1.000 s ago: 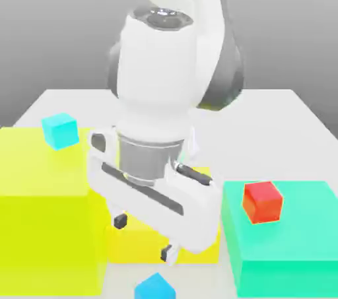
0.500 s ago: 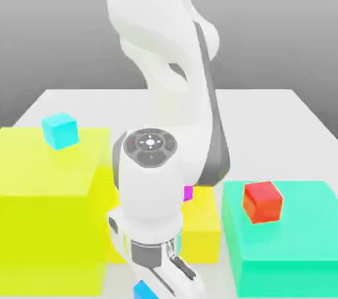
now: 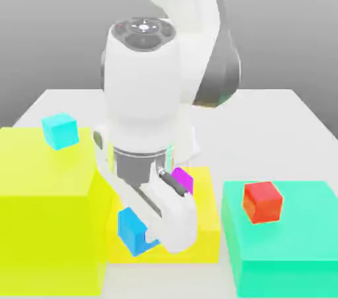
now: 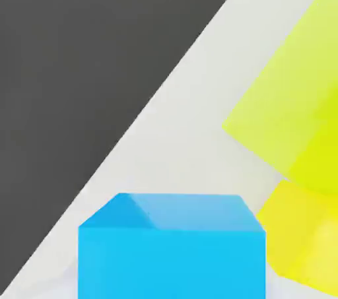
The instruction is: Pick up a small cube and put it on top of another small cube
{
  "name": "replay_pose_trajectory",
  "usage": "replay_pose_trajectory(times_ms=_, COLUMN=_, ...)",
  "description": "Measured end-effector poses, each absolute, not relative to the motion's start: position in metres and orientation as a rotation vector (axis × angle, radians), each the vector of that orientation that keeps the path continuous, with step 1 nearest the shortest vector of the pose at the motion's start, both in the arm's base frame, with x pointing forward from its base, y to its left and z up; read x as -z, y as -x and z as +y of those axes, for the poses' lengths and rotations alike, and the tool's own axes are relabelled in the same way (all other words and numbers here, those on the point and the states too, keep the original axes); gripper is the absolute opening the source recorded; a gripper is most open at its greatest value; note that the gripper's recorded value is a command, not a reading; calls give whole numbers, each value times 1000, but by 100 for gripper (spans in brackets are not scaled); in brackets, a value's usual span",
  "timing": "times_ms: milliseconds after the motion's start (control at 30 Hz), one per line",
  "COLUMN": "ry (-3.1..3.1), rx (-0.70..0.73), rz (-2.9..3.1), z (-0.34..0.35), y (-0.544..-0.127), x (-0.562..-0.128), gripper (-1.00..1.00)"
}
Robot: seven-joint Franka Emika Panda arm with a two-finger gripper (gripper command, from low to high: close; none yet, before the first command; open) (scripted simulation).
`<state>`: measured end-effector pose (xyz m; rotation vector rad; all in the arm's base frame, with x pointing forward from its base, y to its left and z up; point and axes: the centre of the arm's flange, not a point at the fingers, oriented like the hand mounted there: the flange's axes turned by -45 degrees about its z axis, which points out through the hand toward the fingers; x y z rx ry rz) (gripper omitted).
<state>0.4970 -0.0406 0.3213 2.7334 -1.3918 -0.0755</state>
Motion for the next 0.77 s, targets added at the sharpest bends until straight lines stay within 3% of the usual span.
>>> replay_pose_trajectory(times_ms=233, ry=-2570, rx=50, rz=-1709, z=-125, y=-438, x=-402, gripper=-100)
replay_pose_trajectory(times_ms=467, ry=-2380, rx=5, rz=-2057, z=-189, y=-351, x=-467, gripper=-100)
replay_pose_trajectory(times_ms=633, ry=-2291, rx=-1, rz=-2155, z=-201, y=-332, x=-420, gripper=-100)
replay_pose_trajectory(times_ms=667, ry=-2290, rx=-1, rz=-2157, z=-201, y=-331, x=-409, gripper=100)
replay_pose_trajectory(times_ms=767, ry=-2290, rx=-1, rz=-2157, z=-201, y=-331, x=-409, gripper=100)
